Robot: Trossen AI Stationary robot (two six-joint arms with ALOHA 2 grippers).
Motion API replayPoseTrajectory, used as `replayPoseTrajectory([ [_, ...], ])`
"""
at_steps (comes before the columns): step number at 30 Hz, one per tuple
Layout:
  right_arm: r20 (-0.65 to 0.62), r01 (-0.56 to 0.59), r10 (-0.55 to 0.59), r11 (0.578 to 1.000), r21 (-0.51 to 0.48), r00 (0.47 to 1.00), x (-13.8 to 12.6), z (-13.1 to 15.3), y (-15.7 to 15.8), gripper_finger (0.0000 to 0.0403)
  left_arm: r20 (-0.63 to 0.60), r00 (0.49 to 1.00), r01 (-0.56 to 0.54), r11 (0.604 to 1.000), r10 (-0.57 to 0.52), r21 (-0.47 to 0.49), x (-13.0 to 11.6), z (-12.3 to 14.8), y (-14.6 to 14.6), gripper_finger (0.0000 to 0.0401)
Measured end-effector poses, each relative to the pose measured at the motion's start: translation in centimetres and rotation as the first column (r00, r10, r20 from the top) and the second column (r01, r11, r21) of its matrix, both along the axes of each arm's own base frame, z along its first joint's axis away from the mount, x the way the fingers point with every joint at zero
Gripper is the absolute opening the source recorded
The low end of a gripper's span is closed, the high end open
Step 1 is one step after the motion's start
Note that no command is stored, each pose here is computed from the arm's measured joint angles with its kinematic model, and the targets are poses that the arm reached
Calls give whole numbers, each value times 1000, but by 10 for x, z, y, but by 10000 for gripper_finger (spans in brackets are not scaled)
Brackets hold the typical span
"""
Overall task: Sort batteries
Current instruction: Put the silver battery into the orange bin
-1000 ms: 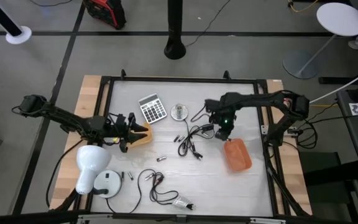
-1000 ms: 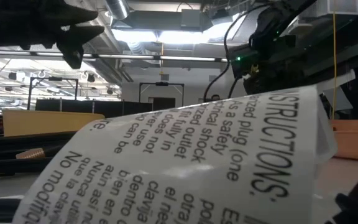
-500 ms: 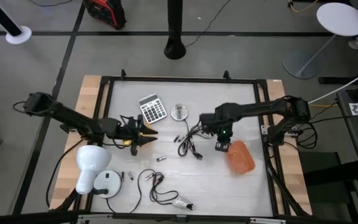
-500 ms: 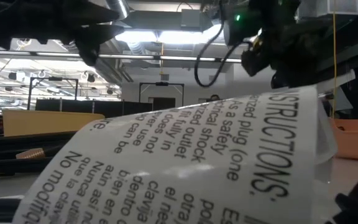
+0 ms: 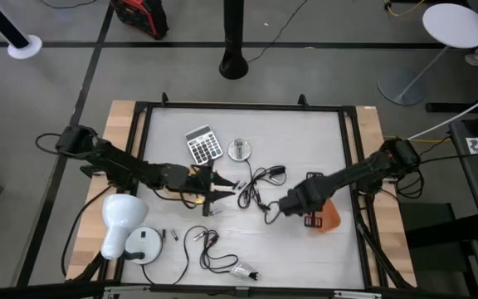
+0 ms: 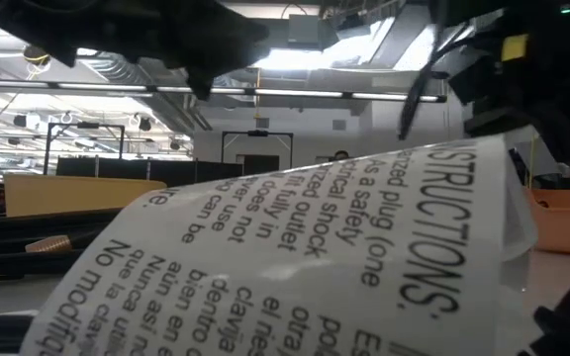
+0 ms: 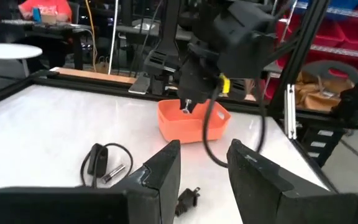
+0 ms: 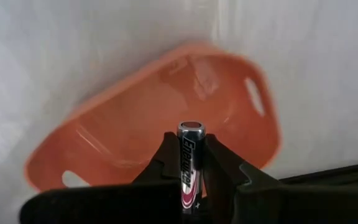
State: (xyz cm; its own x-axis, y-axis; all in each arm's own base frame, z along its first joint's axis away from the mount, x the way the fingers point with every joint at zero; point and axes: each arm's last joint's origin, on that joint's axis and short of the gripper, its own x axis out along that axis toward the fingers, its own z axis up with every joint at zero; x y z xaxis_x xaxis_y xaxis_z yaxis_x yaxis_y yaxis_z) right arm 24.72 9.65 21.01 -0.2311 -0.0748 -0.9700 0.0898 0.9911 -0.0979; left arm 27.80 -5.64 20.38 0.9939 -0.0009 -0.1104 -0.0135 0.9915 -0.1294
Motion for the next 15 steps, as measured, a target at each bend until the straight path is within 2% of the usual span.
replayPoseTrajectory([
  [11, 20, -66, 67, 998, -24, 998, -13, -16, 20, 28, -104, 995, 3, 1000, -4, -6, 44, -27, -10, 123],
  [15, 16, -46, 47, 998, -40, 999, -14, -18, 18, 45, -226, 973, -38, 999, 41, 21, 52, -36, -8, 123],
])
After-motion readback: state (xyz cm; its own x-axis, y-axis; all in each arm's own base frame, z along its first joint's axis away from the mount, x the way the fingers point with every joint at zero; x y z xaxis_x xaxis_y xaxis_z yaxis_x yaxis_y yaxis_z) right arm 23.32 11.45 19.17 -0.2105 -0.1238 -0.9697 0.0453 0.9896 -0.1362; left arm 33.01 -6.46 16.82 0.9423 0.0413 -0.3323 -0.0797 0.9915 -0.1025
